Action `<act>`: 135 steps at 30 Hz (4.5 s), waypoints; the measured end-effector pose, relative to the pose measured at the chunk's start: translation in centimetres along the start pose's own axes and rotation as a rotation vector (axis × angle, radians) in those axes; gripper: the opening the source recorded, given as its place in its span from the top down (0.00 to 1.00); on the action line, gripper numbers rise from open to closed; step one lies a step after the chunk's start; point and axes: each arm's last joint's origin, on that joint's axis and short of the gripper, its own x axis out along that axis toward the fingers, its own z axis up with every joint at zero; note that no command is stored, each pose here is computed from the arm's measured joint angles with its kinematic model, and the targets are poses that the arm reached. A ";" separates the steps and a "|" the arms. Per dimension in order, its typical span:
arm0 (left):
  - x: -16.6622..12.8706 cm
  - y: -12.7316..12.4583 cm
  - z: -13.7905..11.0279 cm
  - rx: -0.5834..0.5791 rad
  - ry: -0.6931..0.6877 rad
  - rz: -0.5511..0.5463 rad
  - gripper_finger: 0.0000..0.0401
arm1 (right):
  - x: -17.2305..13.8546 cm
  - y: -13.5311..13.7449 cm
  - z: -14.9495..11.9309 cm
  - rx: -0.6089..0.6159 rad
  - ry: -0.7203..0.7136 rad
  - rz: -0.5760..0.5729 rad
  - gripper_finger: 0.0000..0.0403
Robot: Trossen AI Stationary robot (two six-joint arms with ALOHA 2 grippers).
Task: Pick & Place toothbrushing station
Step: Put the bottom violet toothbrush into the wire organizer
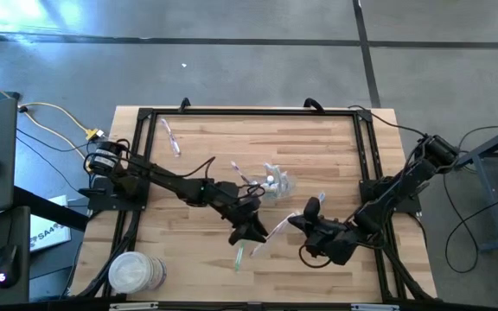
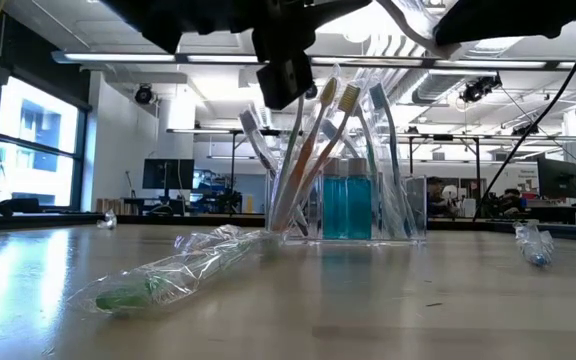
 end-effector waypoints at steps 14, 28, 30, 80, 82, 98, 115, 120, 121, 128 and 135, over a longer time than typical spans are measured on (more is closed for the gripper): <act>0.2 0.6 -0.6 -0.021 0.038 0.035 0.64 | 0.7 -0.6 -0.2 -0.022 0.019 -0.021 0.99; 0.2 1.0 -0.8 0.018 0.046 0.083 0.72 | 0.7 -0.8 0.2 -0.034 -0.009 -0.037 0.99; 0.2 1.0 -0.8 0.017 0.046 0.088 0.79 | 0.7 -0.8 0.2 -0.030 -0.010 -0.040 0.99; 1.2 -1.6 -1.3 0.671 -0.189 0.343 0.95 | -1.3 -0.8 2.7 0.874 -0.223 -0.019 0.59; 1.2 -1.6 -1.3 0.670 -0.187 0.351 0.95 | -0.7 -1.3 2.7 0.886 -0.241 0.015 0.59; 1.2 -1.5 -1.3 0.668 -0.183 0.379 0.95 | 1.3 -2.8 2.1 0.869 -0.257 0.068 0.77; 1.1 -1.3 -1.4 0.663 -0.187 0.426 0.87 | 1.3 -2.7 2.1 0.802 -0.252 0.067 0.96; 1.1 -1.3 -1.4 0.663 -0.186 0.426 0.86 | 1.3 -2.6 2.0 0.799 -0.243 0.071 0.96; 1.1 -1.3 -1.4 0.663 -0.185 0.428 0.86 | 1.3 -2.6 2.0 0.801 -0.240 0.072 0.96; 1.1 -1.2 -1.4 0.666 -0.177 0.431 0.85 | 1.3 -2.4 1.8 0.800 -0.217 0.081 0.96; 1.1 -1.2 -1.4 0.628 -0.188 0.430 0.69 | 1.1 -1.9 1.6 0.789 -0.190 0.089 0.96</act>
